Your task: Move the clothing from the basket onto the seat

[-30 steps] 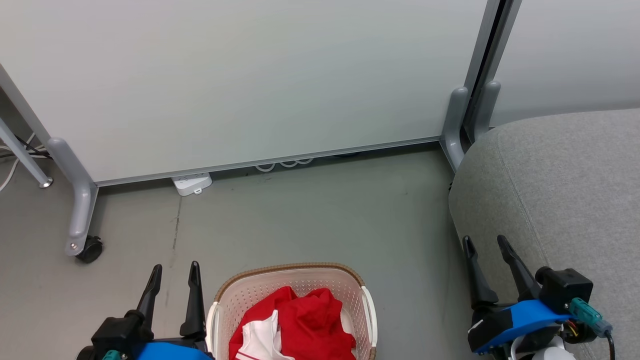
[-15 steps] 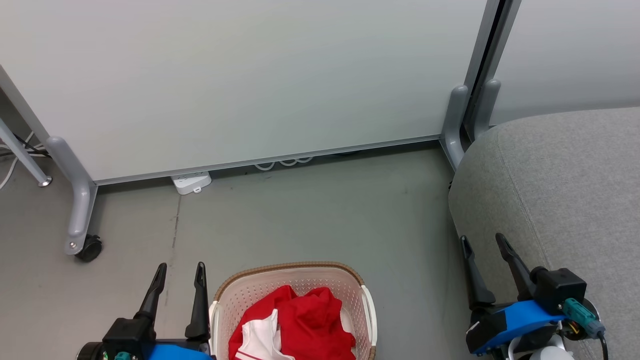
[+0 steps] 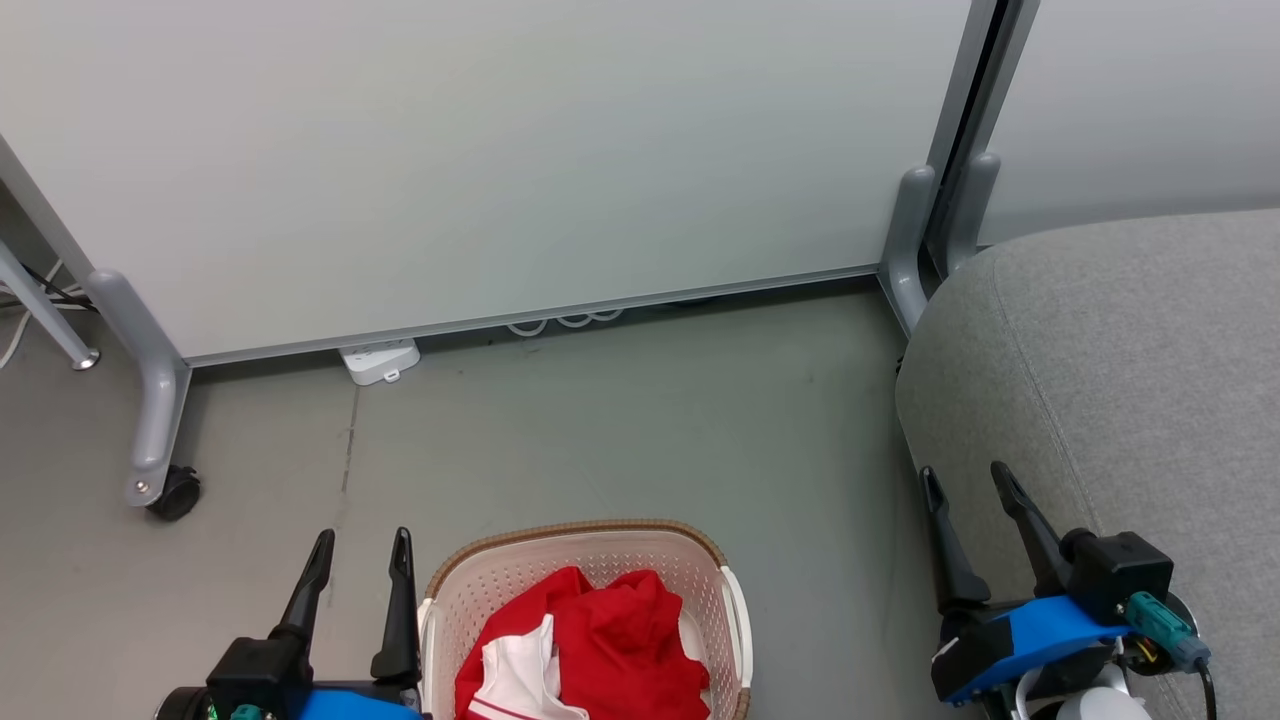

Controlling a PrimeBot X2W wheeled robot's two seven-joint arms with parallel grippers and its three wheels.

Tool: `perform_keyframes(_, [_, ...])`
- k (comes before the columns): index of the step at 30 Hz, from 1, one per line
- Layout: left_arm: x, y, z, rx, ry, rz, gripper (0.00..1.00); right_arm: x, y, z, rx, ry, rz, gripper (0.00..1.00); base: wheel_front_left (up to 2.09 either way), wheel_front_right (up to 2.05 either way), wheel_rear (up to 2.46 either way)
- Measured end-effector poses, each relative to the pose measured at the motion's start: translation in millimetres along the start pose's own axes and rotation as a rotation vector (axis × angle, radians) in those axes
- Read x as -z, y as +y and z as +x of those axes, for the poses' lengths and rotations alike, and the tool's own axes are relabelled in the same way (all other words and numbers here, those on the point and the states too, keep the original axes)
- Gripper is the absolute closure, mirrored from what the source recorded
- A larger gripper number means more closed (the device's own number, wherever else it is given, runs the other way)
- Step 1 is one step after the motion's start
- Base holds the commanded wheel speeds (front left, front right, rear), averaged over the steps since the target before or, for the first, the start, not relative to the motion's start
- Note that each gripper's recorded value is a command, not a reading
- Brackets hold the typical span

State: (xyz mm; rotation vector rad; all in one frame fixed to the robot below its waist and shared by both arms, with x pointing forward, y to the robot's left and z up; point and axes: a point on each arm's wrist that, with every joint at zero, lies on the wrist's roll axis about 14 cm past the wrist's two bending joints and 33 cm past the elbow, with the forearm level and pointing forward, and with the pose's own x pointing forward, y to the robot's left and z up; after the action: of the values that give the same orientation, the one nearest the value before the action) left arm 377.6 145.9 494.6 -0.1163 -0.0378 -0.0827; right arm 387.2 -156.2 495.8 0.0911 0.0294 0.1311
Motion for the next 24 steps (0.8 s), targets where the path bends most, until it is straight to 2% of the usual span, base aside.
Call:
perform_keyframes(13, [70,-20,17,0.105,0.214,0.01,0.0,-9,3,29,-0.026,-0.031,-0.015,0.0,0.0,0.0,0.0])
perform_keyframes(20, [129,-31,37,0.184,0.398,0.011,0.0,7,2,54,-0.039,-0.002,-0.018,0.0,0.0,0.0,0.0])
perform_keyframes(24, [175,-28,42,0.207,0.56,0.031,0.0,27,2,68,-0.05,0.035,-0.012,0.0,0.0,0.0,0.0])
